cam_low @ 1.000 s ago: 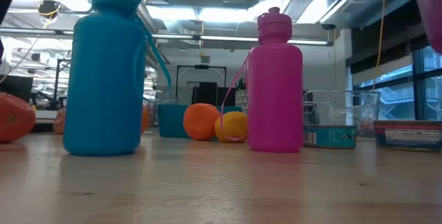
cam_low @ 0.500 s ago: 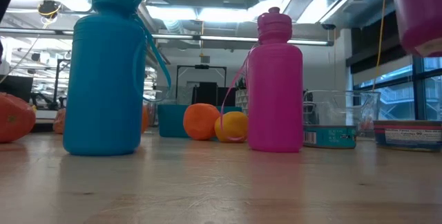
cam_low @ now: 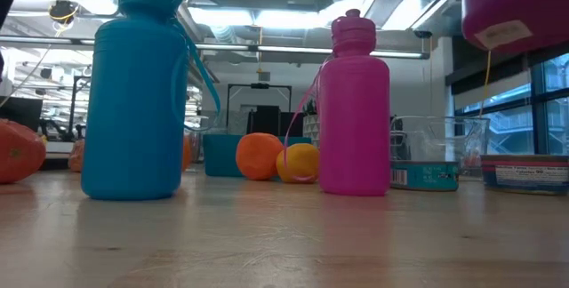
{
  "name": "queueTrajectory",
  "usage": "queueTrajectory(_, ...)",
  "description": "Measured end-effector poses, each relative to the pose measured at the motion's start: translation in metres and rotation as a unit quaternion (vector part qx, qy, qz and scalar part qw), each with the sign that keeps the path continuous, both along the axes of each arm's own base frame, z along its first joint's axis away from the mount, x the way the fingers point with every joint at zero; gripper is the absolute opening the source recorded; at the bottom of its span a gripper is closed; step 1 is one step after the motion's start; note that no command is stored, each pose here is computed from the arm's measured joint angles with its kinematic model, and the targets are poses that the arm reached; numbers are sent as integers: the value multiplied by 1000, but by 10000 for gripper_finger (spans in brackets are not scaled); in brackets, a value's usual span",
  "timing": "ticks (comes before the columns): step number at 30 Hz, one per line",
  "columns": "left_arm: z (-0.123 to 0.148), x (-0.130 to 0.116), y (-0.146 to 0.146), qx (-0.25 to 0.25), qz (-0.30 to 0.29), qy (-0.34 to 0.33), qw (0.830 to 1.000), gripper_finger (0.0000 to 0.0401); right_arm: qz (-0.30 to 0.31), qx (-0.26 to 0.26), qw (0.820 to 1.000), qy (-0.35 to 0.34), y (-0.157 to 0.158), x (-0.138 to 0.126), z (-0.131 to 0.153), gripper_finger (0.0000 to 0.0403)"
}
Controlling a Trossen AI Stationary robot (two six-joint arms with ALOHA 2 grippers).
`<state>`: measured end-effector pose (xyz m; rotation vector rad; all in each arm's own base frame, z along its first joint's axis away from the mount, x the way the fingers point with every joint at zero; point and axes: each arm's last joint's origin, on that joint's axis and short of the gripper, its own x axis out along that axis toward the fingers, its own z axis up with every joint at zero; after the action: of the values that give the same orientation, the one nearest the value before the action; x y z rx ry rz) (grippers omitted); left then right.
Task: Pick & Place Food Item
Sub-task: Put the purple water bottle into the left transparent bin
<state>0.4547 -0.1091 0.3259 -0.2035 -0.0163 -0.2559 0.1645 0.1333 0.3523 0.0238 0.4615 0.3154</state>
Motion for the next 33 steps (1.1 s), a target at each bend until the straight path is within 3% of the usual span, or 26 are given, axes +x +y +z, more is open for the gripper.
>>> queueTrajectory(15,0,1,5,-2,5,-3,1000,263,-2,-12,1000,0,2,2,-2,57)
queueTrajectory(33,0,1,4,9,3,-2,1000,189,3,-12,1000,-8,2,3,-1,57)
